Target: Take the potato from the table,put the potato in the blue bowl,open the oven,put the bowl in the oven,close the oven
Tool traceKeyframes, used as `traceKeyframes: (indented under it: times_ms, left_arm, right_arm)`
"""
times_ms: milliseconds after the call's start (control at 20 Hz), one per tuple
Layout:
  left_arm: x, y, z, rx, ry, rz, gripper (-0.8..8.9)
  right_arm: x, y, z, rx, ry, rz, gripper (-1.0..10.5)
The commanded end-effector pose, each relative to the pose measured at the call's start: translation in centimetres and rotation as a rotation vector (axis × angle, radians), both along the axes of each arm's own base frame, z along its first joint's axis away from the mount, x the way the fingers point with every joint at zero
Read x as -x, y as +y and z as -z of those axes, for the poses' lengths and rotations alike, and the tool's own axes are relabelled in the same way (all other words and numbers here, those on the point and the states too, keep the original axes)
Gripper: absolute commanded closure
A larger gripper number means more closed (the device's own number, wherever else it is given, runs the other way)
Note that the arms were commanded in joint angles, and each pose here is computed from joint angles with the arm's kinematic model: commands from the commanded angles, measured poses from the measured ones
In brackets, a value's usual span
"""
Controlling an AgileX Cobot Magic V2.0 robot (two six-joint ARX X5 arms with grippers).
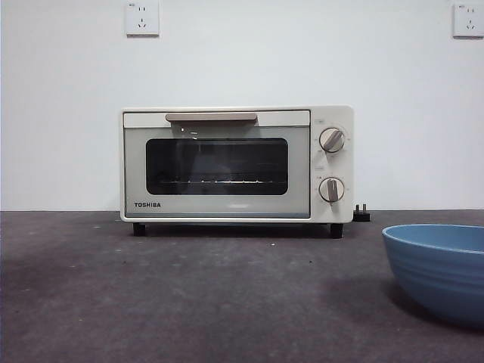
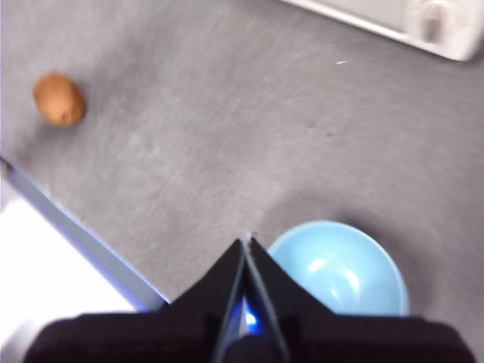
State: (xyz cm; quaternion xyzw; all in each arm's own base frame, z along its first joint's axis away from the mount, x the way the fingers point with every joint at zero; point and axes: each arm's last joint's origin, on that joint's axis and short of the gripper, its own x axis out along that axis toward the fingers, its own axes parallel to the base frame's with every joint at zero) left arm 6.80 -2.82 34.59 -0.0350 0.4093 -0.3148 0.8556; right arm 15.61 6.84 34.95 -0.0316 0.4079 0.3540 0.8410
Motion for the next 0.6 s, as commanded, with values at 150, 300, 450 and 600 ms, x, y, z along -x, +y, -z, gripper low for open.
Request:
traceKeyframes:
  times_ms: [150,300,450,600]
  left_arm:
    - [0.3,0.0,0.2,-0.021,0.010,0.030,8.19]
    - [0.5,0.0,0.1,-0.005,0.018,0.034,8.19]
    - [0.6,-0.1,0.1,0.056,0.042,0.055,8.19]
    - [0.7,-0.1,0.1,0.066,0.050,0.052,8.19]
  right_arm:
    - [-1.8,4.3,1.2,0.029,-0.007,-0.152,9.5]
    - [-2.6,8.2,2.4,0.023,-0.022,-0.268,9.5]
    - [-3.0,12.5,3.4,0.014,-0.008,-0.339,8.5]
    - [-3.5,16.6,4.3,0.034,0.016,-0.404,7.1]
